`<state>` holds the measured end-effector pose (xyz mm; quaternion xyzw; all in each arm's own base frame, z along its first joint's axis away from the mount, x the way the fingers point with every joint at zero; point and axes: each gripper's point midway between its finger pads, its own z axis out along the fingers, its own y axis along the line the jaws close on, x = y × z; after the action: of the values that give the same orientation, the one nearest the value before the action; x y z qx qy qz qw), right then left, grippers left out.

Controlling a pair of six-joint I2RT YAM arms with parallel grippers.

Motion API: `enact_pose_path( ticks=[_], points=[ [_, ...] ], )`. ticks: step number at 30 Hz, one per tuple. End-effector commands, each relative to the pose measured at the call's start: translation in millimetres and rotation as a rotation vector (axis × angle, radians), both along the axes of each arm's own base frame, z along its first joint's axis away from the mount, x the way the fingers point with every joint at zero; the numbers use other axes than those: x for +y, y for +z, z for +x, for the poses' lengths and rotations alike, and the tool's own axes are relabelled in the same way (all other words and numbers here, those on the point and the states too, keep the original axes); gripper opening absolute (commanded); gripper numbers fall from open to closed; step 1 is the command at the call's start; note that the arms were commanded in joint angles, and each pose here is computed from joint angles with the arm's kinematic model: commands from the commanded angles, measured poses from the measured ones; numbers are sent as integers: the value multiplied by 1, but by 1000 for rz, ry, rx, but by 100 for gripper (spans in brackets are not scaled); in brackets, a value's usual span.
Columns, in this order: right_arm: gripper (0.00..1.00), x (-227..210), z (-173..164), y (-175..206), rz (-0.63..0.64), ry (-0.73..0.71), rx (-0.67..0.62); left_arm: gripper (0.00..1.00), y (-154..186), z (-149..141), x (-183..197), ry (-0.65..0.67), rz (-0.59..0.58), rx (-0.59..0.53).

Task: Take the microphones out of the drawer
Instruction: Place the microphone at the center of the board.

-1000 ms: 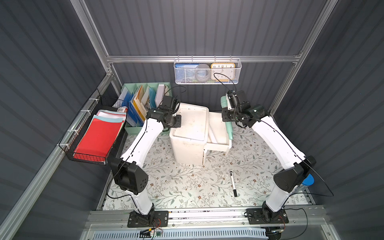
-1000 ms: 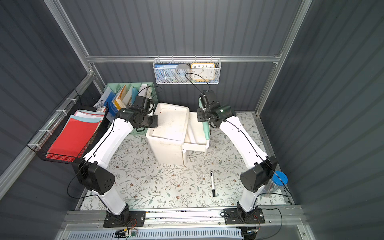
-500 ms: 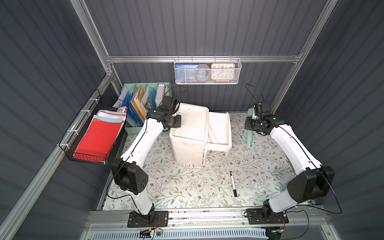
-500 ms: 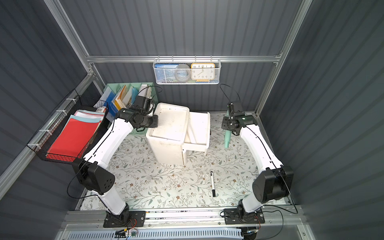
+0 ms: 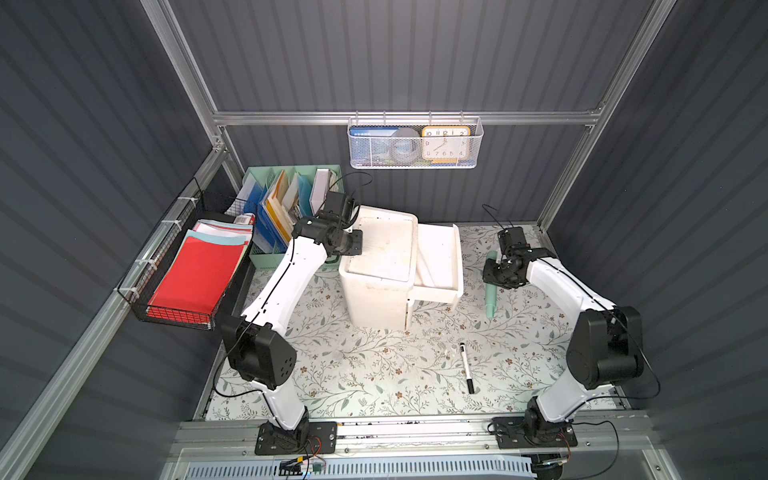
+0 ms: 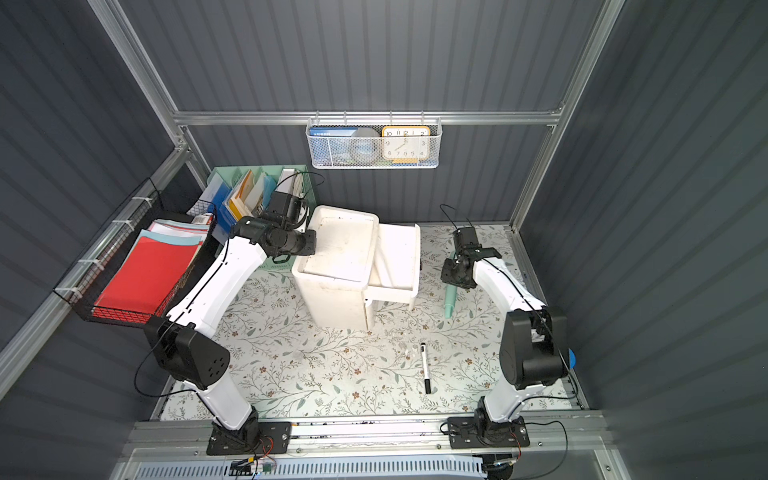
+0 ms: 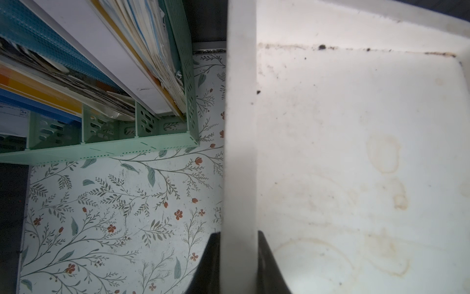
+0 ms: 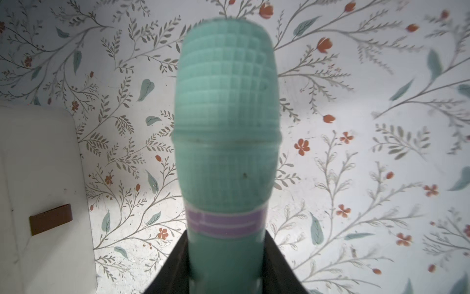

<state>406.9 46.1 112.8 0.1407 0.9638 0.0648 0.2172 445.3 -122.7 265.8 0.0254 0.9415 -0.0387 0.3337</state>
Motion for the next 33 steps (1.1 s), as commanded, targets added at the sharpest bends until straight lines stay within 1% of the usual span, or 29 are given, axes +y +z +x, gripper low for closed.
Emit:
enact_pose_path(
  ticks=[1, 7, 13, 21, 23, 26, 30, 33],
  points=[
    [7, 9, 11, -14, 44, -1, -14, 3, 26, 20, 1, 62, -110, -112],
    [7, 13, 15, -45, 24, 16, 24, 3, 27, 19, -1, 59, -122, -114],
    [8, 20, 9, -77, 26, 21, 95, 3, 28, 18, -2, 59, -131, -115],
    [10, 23, -1, -103, 32, 10, 159, 3, 27, 17, 0, 61, -128, -113],
    [13, 24, -3, -107, 33, 7, 170, 3, 27, 16, 0, 62, -128, -114],
    [19, 25, -4, -108, 35, 7, 174, 4, 27, 16, 0, 63, -128, -112],
    [31, 26, -4, -109, 37, 5, 184, 4, 26, 17, -1, 63, -132, -111],
    [35, 27, -5, -107, 44, 3, 182, 4, 26, 17, -1, 64, -132, -111]
  ],
)
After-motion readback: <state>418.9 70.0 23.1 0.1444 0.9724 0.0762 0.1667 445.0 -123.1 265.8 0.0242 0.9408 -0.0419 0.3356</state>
